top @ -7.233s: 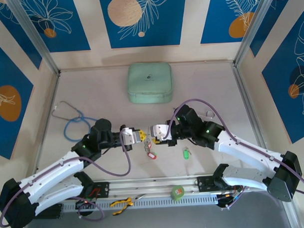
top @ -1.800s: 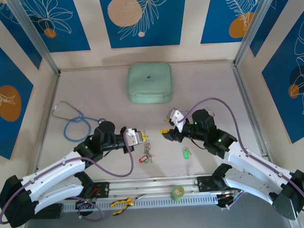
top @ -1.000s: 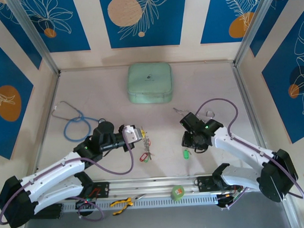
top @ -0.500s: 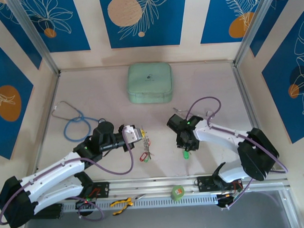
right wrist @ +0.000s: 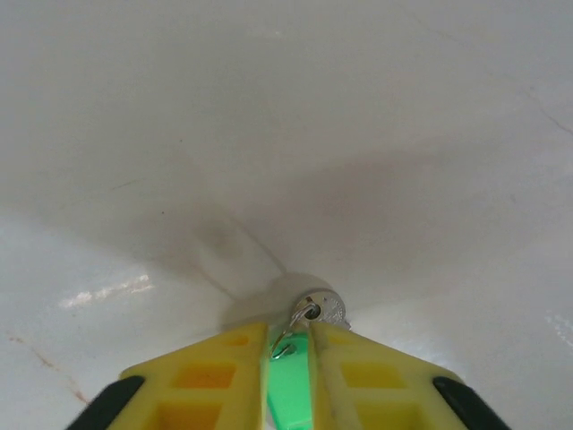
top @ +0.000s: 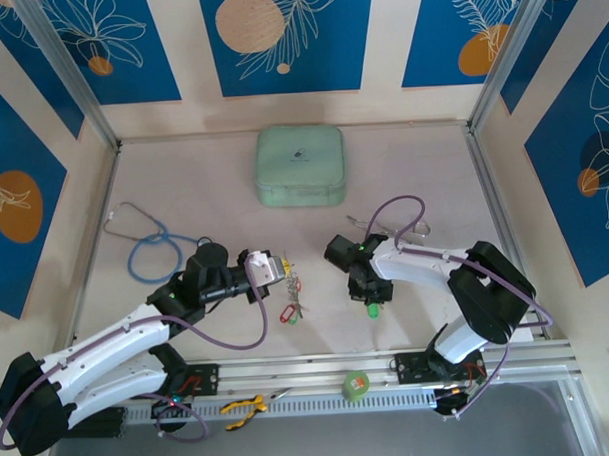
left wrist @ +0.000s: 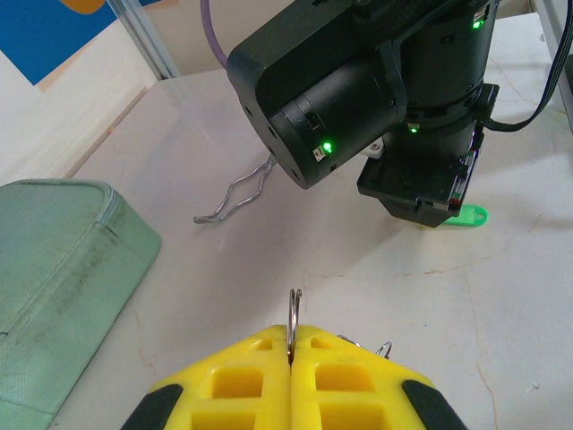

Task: Put the keys on the keyring

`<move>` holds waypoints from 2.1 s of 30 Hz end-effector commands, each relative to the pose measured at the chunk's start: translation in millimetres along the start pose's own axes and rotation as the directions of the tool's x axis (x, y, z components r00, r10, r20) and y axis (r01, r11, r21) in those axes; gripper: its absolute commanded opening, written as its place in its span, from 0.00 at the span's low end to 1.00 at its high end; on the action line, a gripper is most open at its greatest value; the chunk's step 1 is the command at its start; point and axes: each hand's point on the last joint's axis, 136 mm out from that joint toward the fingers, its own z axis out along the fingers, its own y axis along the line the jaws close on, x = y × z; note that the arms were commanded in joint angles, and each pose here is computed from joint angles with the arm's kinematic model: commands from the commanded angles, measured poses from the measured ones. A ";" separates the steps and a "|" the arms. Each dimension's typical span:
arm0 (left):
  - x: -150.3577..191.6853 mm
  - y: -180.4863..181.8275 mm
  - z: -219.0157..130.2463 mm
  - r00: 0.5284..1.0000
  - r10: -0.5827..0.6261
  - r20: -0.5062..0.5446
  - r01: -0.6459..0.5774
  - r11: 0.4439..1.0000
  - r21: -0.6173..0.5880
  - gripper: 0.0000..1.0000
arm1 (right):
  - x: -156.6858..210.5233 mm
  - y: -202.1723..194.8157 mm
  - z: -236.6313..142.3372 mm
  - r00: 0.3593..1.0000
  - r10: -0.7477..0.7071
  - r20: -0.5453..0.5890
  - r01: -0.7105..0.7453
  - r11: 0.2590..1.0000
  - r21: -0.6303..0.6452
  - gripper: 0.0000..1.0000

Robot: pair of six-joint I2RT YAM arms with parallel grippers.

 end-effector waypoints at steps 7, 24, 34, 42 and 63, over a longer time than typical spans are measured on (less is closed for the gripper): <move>-8.9 -1.6 -1.5 0.999 0.025 0.028 -0.026 1.000 0.008 0.00 | -3.9 -2.3 -2.3 1.000 0.009 0.022 -0.010 0.999 0.039 0.11; -8.7 -1.1 -2.4 0.999 0.025 0.026 -0.025 1.000 0.002 0.00 | -8.1 49.4 -45.3 0.980 -0.129 0.154 0.177 0.913 -0.367 0.00; -7.1 -0.3 -2.6 1.000 0.024 0.020 -0.024 1.000 -0.003 0.00 | -10.4 72.8 -46.9 0.964 -0.251 0.086 0.262 0.851 -0.456 0.00; -2.8 -0.8 -1.1 1.000 0.029 0.005 -0.029 1.000 -0.001 0.00 | -20.3 87.2 -40.5 0.960 -0.276 0.046 0.265 0.842 -0.469 0.00; -0.6 -1.8 0.4 0.999 0.038 -0.005 -0.038 0.999 0.006 0.00 | -32.1 102.8 -26.2 0.956 -0.293 0.009 0.267 0.859 -0.437 0.02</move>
